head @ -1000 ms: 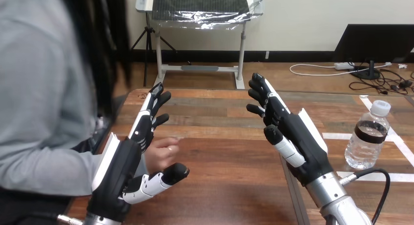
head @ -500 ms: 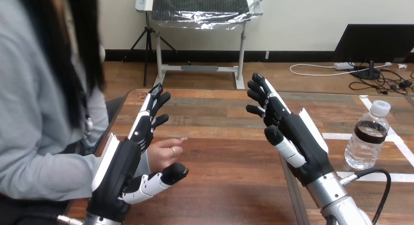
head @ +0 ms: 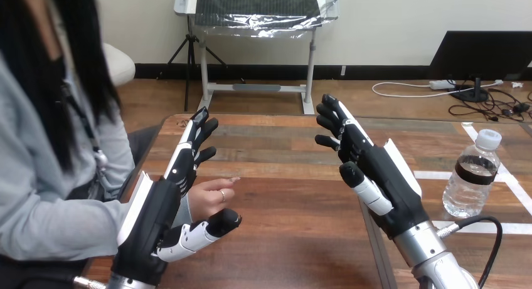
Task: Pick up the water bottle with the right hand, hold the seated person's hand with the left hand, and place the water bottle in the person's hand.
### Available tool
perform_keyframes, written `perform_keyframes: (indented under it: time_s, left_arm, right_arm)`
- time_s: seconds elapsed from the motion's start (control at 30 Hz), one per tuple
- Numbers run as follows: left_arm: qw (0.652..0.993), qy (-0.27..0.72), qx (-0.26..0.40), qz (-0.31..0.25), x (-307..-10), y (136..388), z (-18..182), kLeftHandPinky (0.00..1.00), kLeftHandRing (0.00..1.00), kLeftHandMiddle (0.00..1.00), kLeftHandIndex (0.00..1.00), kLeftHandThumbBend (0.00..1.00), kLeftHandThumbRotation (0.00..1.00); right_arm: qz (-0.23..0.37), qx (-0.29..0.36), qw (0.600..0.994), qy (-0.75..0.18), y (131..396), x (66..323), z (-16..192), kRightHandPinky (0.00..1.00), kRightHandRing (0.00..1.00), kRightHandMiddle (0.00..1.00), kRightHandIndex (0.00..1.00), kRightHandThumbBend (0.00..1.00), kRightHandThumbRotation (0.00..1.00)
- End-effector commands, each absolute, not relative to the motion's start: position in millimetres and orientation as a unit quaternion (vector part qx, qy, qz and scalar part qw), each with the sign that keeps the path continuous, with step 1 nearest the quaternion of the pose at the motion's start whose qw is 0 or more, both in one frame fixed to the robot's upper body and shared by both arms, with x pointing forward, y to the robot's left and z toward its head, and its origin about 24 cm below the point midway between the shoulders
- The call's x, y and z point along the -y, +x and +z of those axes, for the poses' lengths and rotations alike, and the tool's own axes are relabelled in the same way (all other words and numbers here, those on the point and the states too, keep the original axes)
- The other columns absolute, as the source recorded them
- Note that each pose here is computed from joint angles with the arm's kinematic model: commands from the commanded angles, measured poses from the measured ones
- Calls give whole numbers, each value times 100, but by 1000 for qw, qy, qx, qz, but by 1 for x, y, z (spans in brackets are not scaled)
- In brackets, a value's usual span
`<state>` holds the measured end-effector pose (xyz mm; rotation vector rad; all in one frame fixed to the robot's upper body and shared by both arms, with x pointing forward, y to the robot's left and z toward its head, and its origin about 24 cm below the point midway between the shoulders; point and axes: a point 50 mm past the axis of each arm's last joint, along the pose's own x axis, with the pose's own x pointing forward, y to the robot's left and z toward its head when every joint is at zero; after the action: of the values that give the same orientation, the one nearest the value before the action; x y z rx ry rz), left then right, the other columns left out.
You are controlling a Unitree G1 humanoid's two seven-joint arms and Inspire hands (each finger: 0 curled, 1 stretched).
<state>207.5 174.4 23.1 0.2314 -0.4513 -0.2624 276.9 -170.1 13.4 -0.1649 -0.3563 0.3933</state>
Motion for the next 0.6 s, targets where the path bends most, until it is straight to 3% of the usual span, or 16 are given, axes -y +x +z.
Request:
perform_keyframes:
  time_s: [0.0,0.57]
  left_arm:
    - [950,112,262,-125,-173,221,38,90,97,100,100,100,73]
    - [950,114,262,-124,-175,220,38,89,97,100,99,100,72]
  right_arm:
    - [191,232,950,-86,294,168,40,89,96,97,98,100,89]
    - [173,251,945,-120,300,177,51,86,93,95,95,100,86]
